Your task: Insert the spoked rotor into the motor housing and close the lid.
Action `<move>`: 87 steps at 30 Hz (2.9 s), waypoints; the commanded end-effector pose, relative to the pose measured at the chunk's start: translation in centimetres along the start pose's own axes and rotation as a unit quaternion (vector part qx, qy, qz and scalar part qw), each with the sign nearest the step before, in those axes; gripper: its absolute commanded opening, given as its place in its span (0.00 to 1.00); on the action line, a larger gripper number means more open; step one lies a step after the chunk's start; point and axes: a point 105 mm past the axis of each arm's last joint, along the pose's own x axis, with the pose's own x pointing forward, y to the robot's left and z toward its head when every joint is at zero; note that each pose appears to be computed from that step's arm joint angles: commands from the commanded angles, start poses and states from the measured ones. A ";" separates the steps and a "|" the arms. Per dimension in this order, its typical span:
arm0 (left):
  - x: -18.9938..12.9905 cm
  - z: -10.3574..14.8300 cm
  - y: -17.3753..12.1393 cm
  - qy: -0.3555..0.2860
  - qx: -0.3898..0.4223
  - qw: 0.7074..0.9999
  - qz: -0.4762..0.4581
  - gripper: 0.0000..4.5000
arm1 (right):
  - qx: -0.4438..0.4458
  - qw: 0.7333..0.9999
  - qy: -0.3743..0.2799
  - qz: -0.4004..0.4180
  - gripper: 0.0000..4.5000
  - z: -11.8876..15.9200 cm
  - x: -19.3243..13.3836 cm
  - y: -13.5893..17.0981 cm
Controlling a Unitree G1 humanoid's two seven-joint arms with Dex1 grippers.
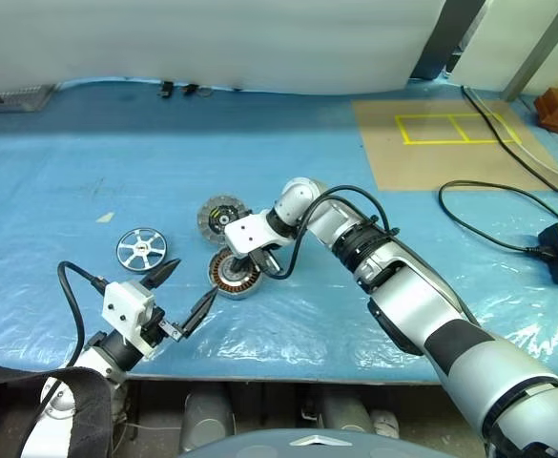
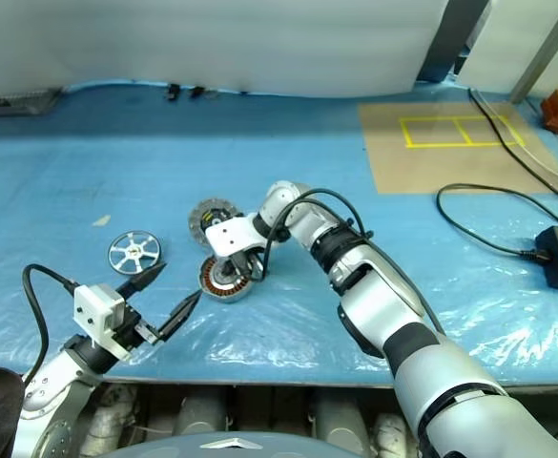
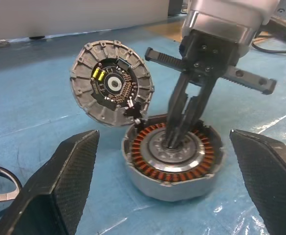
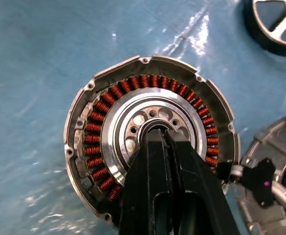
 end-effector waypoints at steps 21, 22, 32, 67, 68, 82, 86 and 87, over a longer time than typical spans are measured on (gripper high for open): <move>0.1 0.5 -0.2 -0.013 0.008 1.000 -0.009 1.00 | 0.110 0.986 -0.120 -0.034 0.01 2.6 -2.7 -2.4; 0.1 0.6 -0.2 -0.014 0.009 1.000 -0.009 1.00 | 0.123 0.983 -0.133 -0.037 0.01 2.7 -2.4 -2.2; 0.1 0.6 -0.1 -0.017 0.008 1.000 -0.008 1.00 | 0.281 0.913 -0.275 -0.105 0.01 3.9 -2.0 -1.2; -0.6 0.6 -0.1 -0.007 0.005 1.000 -0.011 1.00 | 0.359 0.906 -0.204 -0.097 0.01 -1.2 0.8 3.5; -0.6 0.5 -0.1 -0.004 0.005 1.000 -0.011 1.00 | 0.348 0.914 -0.183 -0.100 0.01 -1.6 1.1 3.6; 0.4 4.1 6.3 0.054 0.042 0.997 0.031 1.00 | 0.328 0.904 -0.245 -0.121 0.01 0.7 -0.6 1.3; 0.5 3.4 8.2 0.118 0.054 0.992 0.002 0.92 | 0.331 0.898 -0.257 -0.134 0.00 1.3 -0.4 0.9; 0.4 3.0 8.6 0.139 0.059 0.989 -0.007 0.88 | 0.333 0.897 -0.258 -0.135 0.00 1.4 -0.3 1.0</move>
